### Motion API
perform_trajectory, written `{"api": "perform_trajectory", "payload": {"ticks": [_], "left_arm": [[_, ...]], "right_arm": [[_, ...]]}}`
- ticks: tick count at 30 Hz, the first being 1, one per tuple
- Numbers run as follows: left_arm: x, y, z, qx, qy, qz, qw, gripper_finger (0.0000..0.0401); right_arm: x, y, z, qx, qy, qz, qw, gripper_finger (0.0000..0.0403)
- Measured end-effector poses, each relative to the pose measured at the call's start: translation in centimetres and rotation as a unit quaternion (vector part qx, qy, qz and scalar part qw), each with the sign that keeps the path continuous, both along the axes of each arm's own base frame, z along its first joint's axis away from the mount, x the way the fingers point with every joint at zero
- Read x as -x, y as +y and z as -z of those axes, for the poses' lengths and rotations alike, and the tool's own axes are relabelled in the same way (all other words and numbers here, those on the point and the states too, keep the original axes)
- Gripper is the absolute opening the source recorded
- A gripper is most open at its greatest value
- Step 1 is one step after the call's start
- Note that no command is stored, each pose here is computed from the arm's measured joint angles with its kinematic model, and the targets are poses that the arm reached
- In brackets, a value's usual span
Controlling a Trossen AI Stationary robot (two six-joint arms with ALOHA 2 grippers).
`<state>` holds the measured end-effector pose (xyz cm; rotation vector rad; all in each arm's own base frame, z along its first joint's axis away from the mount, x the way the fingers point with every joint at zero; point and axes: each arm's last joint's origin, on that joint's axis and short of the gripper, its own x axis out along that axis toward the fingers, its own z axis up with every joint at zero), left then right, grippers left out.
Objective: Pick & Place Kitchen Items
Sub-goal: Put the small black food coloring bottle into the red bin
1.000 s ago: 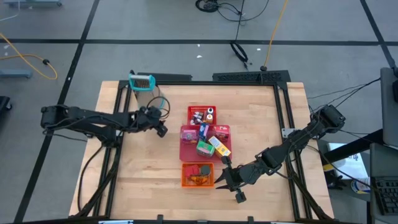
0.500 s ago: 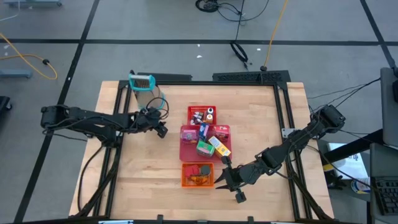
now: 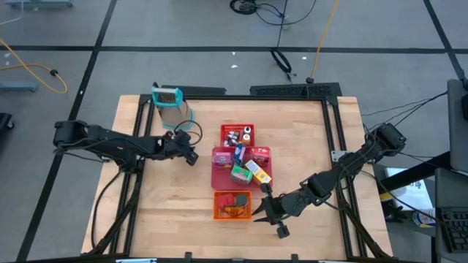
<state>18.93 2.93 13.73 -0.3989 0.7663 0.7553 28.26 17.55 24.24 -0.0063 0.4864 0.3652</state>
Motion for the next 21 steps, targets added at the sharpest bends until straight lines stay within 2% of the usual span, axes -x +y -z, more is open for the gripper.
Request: {"api": "perform_trajectory", "payload": {"ticks": [8,11,16,21], "left_arm": [[-0.4,-0.1,1.5,0.020,0.032,0.002,0.999,0.0160],[-0.7,0.0,1.8,0.018,0.033,0.007,0.999,0.0128],[-1.2,0.0,1.9,0.007,0.023,0.028,0.999,0.0052],[-1.3,0.0,1.8,0.006,0.018,0.029,0.999,0.0050]], "right_arm": [[0.0,0.0,0.0,0.000,0.000,0.000,1.000,0.0089],[0.0,0.0,0.0,0.000,0.000,0.000,1.000,0.0089],[0.0,0.0,0.0,0.000,0.000,0.000,1.000,0.0089],[0.0,0.0,0.0,0.000,0.000,0.000,1.000,0.0089]]}}
